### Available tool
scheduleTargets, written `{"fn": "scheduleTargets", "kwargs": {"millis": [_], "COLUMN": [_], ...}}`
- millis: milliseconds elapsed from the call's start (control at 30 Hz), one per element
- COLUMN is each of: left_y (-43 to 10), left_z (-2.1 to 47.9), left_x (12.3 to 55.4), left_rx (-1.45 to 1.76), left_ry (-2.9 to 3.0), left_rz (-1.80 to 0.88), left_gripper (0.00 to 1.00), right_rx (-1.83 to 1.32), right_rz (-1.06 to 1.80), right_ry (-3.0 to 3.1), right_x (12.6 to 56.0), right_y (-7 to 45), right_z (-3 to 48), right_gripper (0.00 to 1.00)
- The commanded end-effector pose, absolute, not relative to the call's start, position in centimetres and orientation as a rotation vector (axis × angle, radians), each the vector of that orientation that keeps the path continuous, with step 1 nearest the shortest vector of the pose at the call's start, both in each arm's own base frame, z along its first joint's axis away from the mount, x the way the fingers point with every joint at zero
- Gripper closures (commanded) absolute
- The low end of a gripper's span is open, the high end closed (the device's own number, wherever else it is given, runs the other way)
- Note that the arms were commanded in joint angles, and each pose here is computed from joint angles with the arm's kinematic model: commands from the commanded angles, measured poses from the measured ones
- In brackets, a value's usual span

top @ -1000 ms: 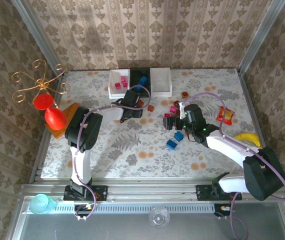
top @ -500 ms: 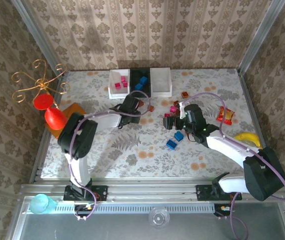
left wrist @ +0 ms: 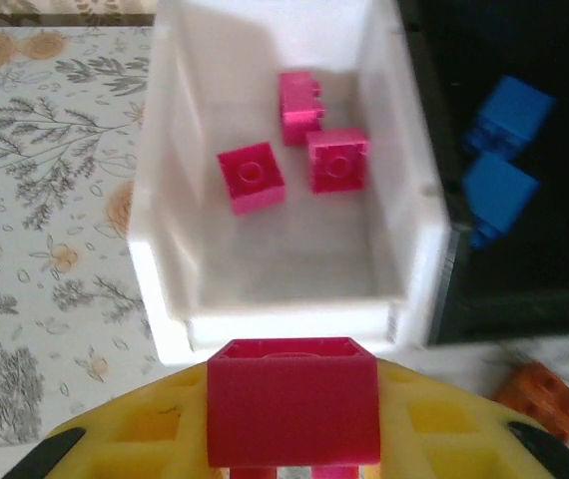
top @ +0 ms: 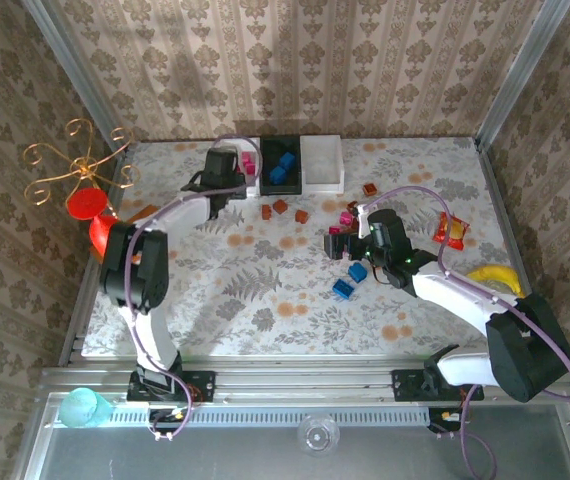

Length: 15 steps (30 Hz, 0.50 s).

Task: Sort the legos into containers by color
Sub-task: Place the lego in the container.

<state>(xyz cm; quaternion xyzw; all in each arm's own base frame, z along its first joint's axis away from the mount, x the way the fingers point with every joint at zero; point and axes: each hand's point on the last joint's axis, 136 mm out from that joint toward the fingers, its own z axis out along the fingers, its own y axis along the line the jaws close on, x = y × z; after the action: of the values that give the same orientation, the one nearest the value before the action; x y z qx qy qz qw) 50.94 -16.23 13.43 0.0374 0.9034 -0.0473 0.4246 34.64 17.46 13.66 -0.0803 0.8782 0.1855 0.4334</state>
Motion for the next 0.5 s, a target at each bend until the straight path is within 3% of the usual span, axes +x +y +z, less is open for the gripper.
{"fn": "scheduleTargets", "kwargs": {"millis": [0,233,467], "left_y": [-16.6,-16.7,-17.0], "left_z": [12.8,12.4,17.0], "left_x": [53.0,56.8,55.5], "left_rx": [0.152,0.159,0.170], "left_ry": [2.296,2.315,2.234], "left_rz": [-0.106,-0.119,-0.184], "left_gripper": [0.68,0.60,0.44], "right_rx": [-0.198,-0.186,-0.172], "right_rz": [0.486,0.467,0.430], "right_ry": [2.155,2.162,2.207], "right_x": [34.4,34.4,34.8], "right_y": [17.7,17.4,17.3], "right_z": [14.5,14.3,13.5], "right_gripper": [0.00,0.00,0.00]}}
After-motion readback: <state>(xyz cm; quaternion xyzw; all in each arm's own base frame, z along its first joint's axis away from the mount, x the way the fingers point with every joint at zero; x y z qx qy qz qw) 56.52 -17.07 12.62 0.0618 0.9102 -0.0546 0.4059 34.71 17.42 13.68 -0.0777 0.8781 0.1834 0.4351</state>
